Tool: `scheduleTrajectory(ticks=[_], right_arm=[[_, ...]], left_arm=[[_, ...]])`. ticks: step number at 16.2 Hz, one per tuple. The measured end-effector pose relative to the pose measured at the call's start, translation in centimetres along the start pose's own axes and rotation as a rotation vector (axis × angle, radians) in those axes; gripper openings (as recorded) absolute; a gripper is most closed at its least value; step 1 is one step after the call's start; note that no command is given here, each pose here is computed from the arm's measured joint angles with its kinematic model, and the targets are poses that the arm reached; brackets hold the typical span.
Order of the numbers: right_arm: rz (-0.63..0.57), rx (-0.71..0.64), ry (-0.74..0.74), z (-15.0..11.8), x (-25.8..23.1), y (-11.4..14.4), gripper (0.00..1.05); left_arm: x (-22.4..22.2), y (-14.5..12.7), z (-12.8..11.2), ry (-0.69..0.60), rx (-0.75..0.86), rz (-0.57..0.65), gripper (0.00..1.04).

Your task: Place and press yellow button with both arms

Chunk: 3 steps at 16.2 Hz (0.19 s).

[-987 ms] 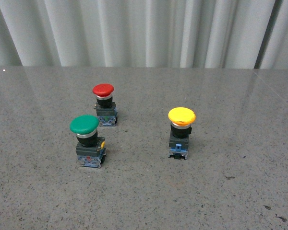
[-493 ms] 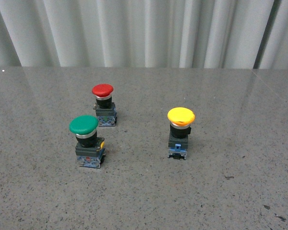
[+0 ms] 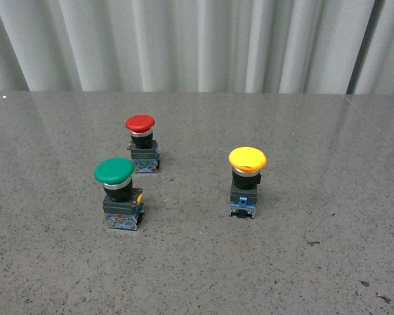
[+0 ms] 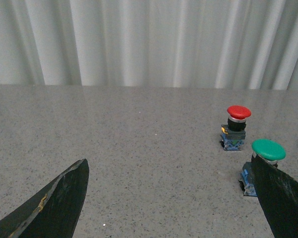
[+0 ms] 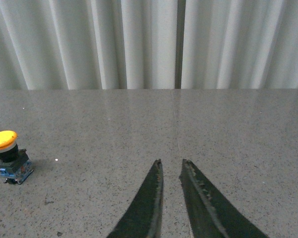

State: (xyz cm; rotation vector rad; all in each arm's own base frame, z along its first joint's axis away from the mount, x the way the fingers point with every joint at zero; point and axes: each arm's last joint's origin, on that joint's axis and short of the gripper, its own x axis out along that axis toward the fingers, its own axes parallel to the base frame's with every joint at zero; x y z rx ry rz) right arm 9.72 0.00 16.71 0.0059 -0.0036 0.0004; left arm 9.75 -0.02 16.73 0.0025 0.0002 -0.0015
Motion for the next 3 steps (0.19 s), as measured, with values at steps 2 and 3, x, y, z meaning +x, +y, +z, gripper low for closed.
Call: scheduleTrajectory(ticks=[2,3], right_arm=[[0.0,0.0,0.0,0.0,0.0,0.0,0.62],[0.0,0.0,0.0,0.0,0.0,0.0,0.97]], left_arm=[[0.0,0.0,0.0,0.0,0.0,0.0,0.98],[0.0,0.0,0.0,0.0,0.0,0.0,0.98]])
